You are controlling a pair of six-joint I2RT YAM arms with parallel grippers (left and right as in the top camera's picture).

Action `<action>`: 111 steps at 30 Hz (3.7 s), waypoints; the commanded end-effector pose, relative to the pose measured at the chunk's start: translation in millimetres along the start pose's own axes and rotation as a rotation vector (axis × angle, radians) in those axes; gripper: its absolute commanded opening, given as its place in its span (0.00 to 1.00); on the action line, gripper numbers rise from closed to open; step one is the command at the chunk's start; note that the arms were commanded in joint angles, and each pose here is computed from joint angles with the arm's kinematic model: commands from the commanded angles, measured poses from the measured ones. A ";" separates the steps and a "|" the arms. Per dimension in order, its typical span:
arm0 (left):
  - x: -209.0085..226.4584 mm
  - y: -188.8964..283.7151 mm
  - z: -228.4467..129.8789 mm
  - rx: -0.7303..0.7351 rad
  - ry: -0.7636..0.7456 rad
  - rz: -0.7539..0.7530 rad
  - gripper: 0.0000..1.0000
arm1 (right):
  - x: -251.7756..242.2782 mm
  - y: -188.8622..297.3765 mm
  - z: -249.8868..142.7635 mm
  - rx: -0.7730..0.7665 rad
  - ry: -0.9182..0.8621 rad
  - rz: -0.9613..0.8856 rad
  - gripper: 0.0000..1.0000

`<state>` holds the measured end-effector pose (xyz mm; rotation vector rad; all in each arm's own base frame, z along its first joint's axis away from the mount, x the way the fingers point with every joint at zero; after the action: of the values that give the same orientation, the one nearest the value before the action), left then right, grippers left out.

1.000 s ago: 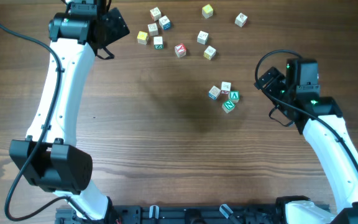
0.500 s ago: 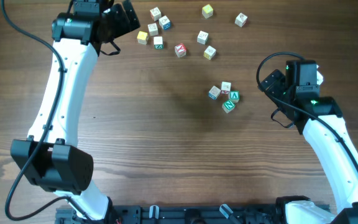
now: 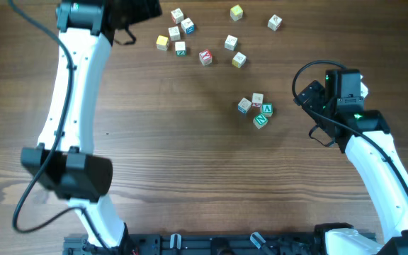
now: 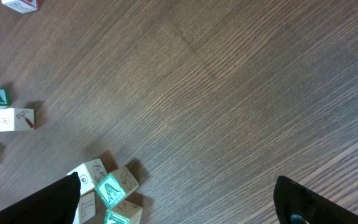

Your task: Form a circle

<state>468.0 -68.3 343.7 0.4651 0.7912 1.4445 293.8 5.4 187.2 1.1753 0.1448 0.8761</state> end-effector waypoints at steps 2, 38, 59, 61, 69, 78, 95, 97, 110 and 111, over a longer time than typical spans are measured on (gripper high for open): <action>-10.7 -72.0 -7.8 0.117 -0.068 -0.028 0.98 | 4.6 2.3 3.0 0.005 -0.011 0.019 1.00; -15.7 -284.1 -98.5 0.130 -0.214 0.081 0.82 | -4.4 -0.5 -4.7 0.047 -0.002 -0.034 1.00; -26.2 -262.9 -81.4 0.095 -0.218 0.063 0.56 | -4.1 -2.2 -4.8 0.048 -0.002 -0.036 1.00; -26.5 -262.3 -80.6 0.093 -0.218 0.063 0.62 | -4.1 -2.2 -4.8 0.048 -0.002 -0.036 1.00; -31.8 -263.2 -66.4 0.004 -0.219 0.040 0.70 | -4.2 -2.9 -4.9 0.049 -0.002 -0.037 1.00; -32.1 -262.7 -77.8 0.067 -0.246 0.049 0.60 | -4.6 -7.5 -6.2 0.059 0.000 -0.048 1.00; -34.4 -251.2 -68.2 0.049 -0.245 0.047 0.28 | -4.6 -10.7 -8.1 0.076 0.001 -0.051 1.00; -35.3 -245.3 -64.8 0.048 -0.245 0.046 0.28 | -4.5 -10.7 -8.0 0.075 0.001 -0.051 1.00; -48.6 -139.3 -19.1 0.011 -0.246 0.033 0.24 | -4.6 -10.7 -8.0 0.075 0.002 -0.051 1.00; -49.8 -129.9 -18.1 0.017 -0.248 0.032 0.24 | -4.5 -10.7 -8.0 0.075 0.001 -0.051 1.00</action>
<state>566.2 -131.2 190.8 0.7134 0.6460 1.3850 288.9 6.8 172.1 1.2263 0.2213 0.8319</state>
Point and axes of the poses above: each gripper's point midway between its finger pads, its own y axis back along the fingers, its own x axis along the line the jaws close on, z = x × y, the point moved 8 cm from there along y, back along the fingers, and after that the axes turned 5 degrees about -y, right-handed, at the moved point
